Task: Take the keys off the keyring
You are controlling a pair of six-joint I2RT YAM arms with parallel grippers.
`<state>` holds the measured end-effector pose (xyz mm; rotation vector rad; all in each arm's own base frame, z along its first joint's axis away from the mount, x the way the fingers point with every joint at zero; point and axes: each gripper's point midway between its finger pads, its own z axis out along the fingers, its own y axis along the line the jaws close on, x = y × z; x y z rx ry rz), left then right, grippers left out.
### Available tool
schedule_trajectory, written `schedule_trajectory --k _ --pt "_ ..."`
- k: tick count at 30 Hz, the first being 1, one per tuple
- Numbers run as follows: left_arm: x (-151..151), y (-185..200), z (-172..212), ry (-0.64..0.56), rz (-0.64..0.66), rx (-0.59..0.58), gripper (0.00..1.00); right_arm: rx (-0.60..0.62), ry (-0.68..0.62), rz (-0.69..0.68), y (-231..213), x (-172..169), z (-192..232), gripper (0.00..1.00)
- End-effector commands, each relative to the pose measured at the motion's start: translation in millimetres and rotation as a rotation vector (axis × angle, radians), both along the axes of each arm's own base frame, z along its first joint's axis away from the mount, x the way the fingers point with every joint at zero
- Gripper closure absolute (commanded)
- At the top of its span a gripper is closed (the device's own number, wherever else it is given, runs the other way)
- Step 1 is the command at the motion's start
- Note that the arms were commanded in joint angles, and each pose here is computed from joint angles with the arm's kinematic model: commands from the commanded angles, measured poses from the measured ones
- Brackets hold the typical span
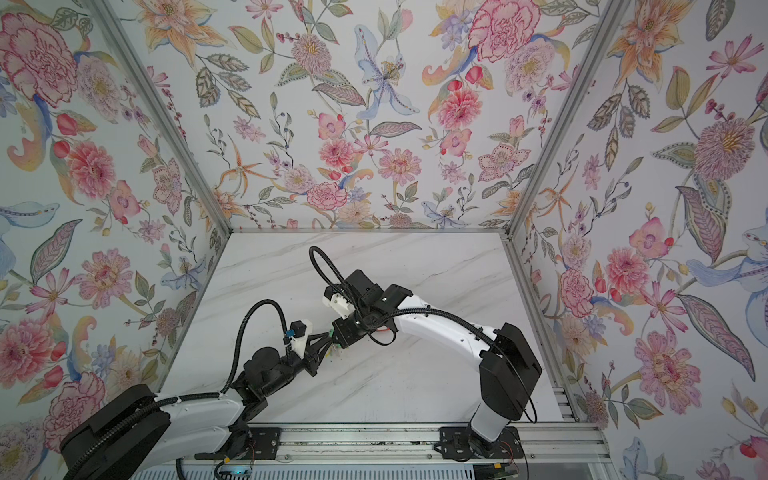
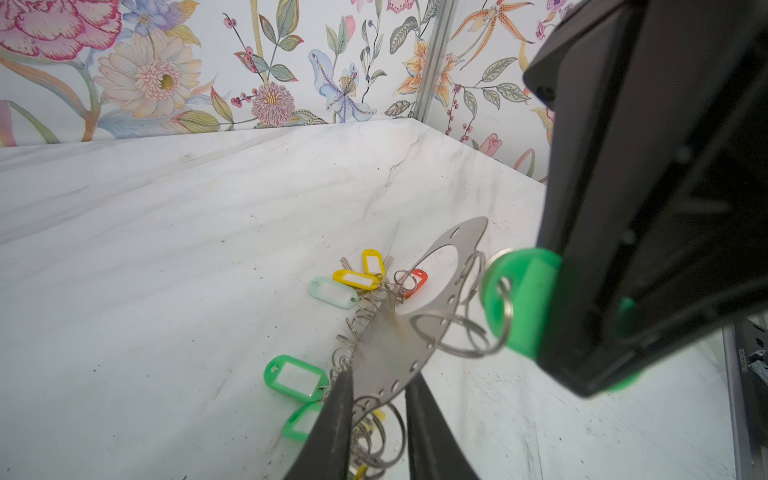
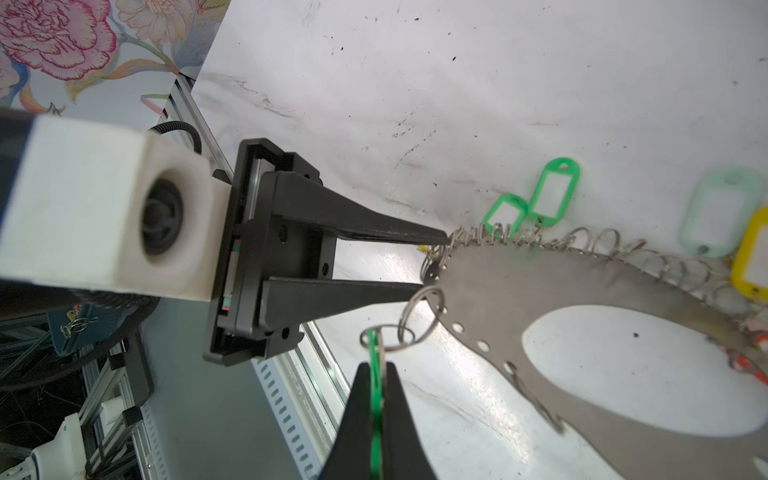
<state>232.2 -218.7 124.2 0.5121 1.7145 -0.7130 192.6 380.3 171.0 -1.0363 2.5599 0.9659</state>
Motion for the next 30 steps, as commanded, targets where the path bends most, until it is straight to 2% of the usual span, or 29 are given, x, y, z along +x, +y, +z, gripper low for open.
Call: schedule_trajectory --k 1,6,13,18,25,30 --pt "7 -2 19 -0.049 0.012 -0.019 0.75 0.050 -0.017 0.006 2 0 24 1.00" --pt "1 -9 29 -0.069 -0.043 -0.036 0.68 0.062 -0.023 0.012 -1 0 30 1.00" --pt "0 -4 32 -0.088 -0.031 -0.012 0.58 0.028 -0.026 -0.017 -38 8 21 1.00" --pt "-4 -15 39 -0.121 -0.101 0.024 0.47 0.015 -0.035 0.024 -47 4 20 1.00" --pt "-10 -48 58 -0.170 -0.309 0.050 0.47 -0.009 -0.057 0.055 -61 3 20 1.00" --pt "-19 -62 57 -0.146 -0.412 0.036 0.56 -0.003 -0.068 0.048 -66 4 24 1.00"
